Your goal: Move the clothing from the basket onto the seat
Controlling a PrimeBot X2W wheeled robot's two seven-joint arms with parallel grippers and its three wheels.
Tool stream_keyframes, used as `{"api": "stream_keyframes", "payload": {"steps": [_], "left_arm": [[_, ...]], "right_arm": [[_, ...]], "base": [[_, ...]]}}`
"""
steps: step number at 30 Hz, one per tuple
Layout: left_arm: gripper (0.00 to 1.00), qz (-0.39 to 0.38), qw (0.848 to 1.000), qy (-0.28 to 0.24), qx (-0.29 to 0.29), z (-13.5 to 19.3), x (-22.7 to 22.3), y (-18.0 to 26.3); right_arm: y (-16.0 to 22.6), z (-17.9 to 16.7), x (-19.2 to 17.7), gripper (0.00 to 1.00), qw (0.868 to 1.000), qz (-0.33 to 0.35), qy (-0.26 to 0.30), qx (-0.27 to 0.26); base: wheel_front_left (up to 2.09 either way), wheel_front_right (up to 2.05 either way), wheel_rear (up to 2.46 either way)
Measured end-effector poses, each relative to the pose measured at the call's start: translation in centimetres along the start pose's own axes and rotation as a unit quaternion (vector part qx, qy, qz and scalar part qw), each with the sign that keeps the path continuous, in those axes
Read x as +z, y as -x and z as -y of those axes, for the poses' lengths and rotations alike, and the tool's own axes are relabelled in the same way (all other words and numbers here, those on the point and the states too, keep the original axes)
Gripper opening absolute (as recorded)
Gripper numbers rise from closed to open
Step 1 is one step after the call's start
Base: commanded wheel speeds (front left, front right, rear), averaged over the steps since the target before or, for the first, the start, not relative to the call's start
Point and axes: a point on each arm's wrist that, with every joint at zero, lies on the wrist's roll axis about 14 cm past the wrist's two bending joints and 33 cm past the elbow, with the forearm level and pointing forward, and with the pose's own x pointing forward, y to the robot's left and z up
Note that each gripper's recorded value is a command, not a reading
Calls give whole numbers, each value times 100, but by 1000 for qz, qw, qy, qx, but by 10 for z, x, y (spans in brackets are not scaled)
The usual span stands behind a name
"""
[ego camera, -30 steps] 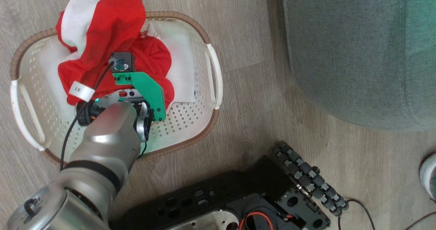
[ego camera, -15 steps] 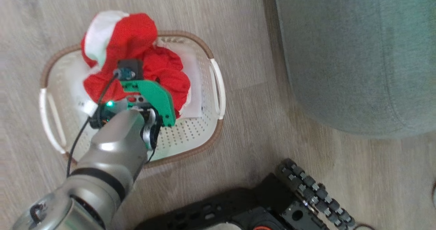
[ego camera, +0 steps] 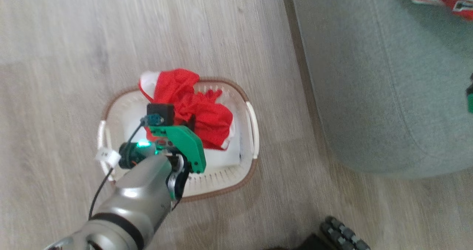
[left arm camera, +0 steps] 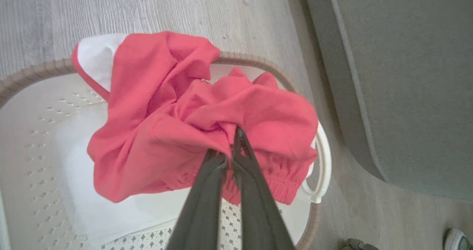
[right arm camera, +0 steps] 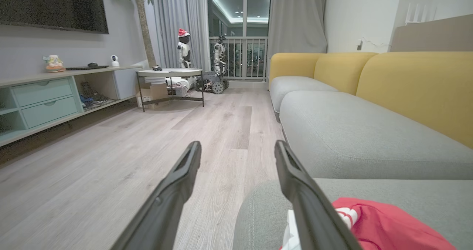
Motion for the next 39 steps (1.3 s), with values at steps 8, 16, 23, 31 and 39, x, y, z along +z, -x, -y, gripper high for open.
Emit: {"api": "stream_keyframes", "payload": {"steps": [8,16,23,31,39], "left_arm": [[0,107,994,-34,-15,26,63,52],[0,225,970,-81,-33,54,116,105],[0,313,941,-119,-45,73,156,150],[0,410,894,-169,-67,103,197,210],[0,459,857,-217,-86,134,222,258]], "right_arm": [[25,-16,39,100,999,31,-13,10],[48,-33,58,100,998,46,-27,19],[63,-47,65,100,997,52,-41,27],[82,-68,66,100,996,49,-57,43],[94,-87,63,100,995,41,-63,63]], "base": [[0,0,0],[0,0,0],[0,0,0],[0,0,0],[0,0,0]]}}
